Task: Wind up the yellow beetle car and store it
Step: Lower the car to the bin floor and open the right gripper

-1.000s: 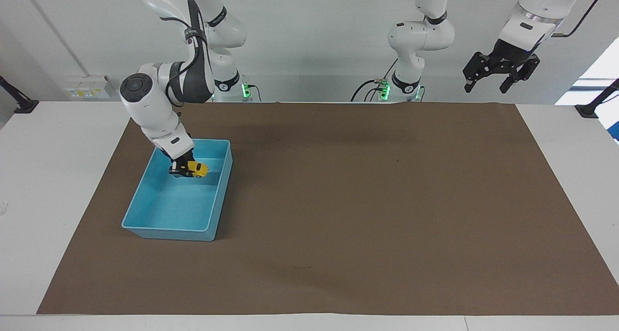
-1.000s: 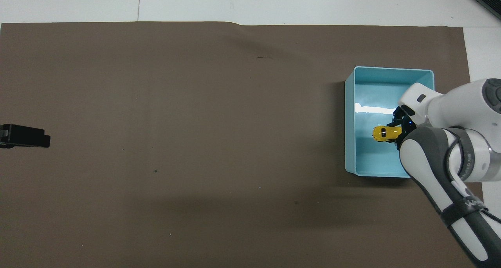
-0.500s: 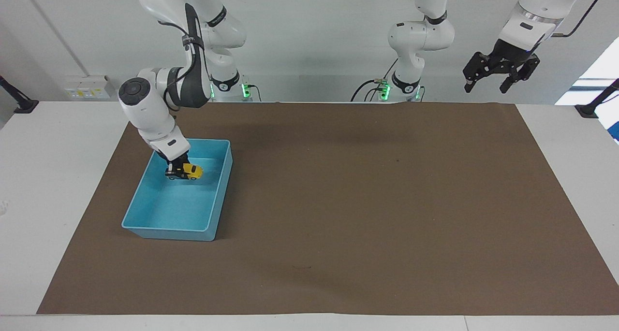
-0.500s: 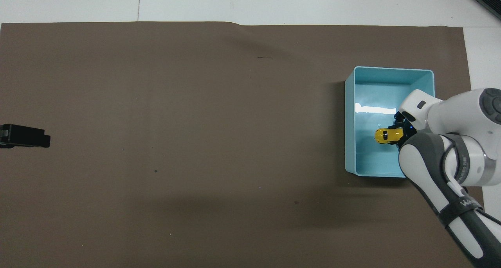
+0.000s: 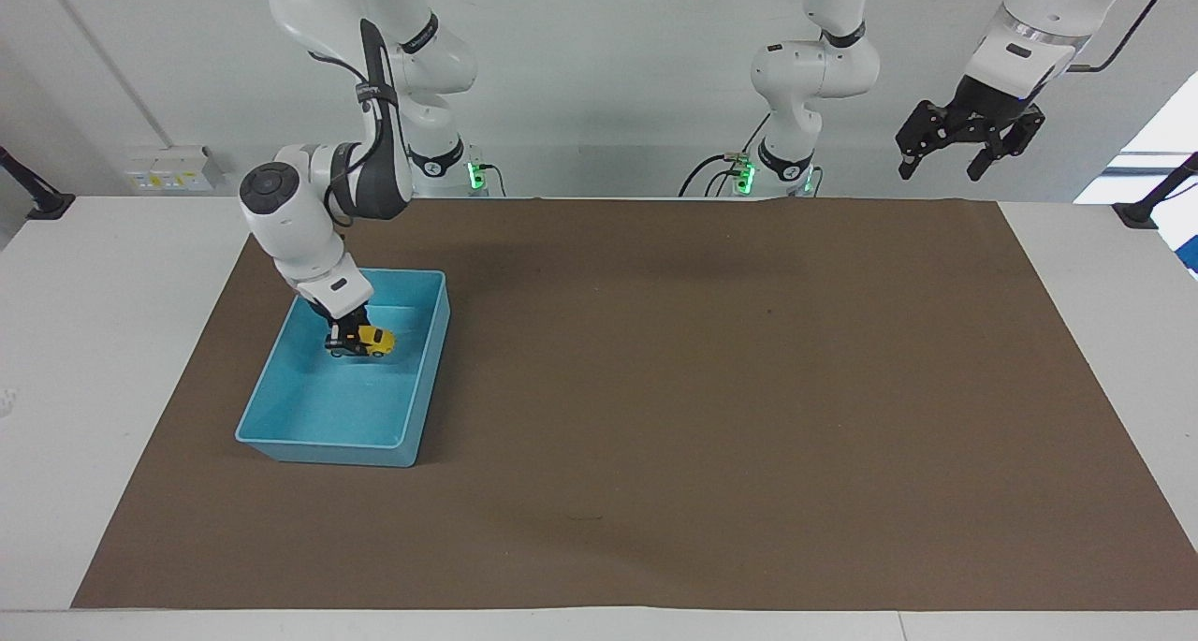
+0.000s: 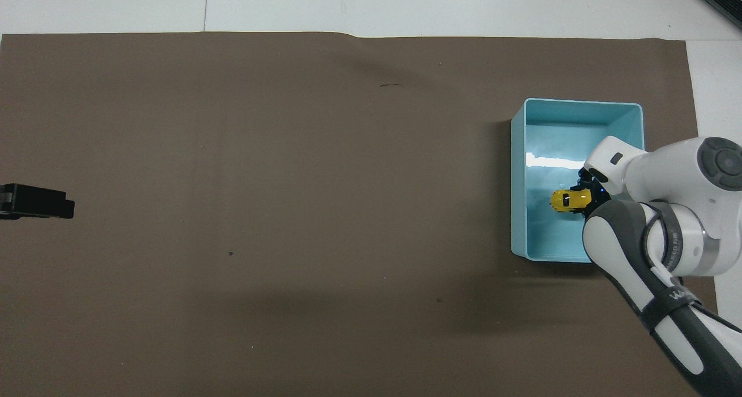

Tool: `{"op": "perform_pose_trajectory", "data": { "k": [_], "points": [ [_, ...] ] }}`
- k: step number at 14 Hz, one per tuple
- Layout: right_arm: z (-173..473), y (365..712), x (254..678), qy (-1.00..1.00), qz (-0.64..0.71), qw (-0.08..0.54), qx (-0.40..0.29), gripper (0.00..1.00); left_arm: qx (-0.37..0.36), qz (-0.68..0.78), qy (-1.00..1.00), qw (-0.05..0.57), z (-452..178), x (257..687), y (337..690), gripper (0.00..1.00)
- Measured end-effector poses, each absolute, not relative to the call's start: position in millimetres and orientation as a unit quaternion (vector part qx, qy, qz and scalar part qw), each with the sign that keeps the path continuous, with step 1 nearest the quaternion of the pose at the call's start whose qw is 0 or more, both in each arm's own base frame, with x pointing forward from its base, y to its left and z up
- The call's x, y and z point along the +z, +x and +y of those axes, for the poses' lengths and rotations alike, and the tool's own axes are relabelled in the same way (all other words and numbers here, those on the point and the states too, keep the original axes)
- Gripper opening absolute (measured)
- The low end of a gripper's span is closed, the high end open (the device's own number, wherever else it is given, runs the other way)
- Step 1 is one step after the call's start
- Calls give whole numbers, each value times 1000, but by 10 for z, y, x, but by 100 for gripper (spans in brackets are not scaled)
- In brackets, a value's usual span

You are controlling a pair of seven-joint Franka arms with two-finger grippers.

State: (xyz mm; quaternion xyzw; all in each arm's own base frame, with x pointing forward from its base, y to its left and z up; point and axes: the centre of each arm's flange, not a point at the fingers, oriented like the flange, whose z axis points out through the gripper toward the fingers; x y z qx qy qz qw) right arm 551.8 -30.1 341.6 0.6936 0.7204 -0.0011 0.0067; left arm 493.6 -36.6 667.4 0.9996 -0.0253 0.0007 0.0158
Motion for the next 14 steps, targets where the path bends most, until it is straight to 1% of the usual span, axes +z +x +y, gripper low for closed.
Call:
{"op": "perform_pose_trajectory", "data": {
  "k": [4, 8, 9, 10, 12, 13, 14],
  "points": [
    [-299, 5493, 3240, 691, 723, 5, -2, 45, 1, -25, 1000, 16, -366, 6674, 4936, 100],
    [-300, 5493, 3219, 691, 723, 4, -3, 46, 1, -25, 1000, 16, -366, 6674, 4936, 100],
    [-300, 5494, 3219, 691, 723, 4, -3, 51, 1, -25, 1000, 16, -366, 6674, 4936, 100],
    [-300, 5496, 3221, 691, 723, 5, -2, 60, 1, -25, 1000, 16, -366, 6674, 4936, 100],
    [-300, 5499, 3225, 691, 723, 5, -1, 85, 1, -25, 1000, 16, -366, 6674, 4936, 100],
    [-300, 5501, 3227, 691, 723, 6, -1, 94, 1, -25, 1000, 16, -366, 6674, 4936, 100],
    [-299, 5503, 3230, 691, 723, 6, -1, 100, 1, -25, 1000, 16, -366, 6674, 4936, 100]
  ]
}}
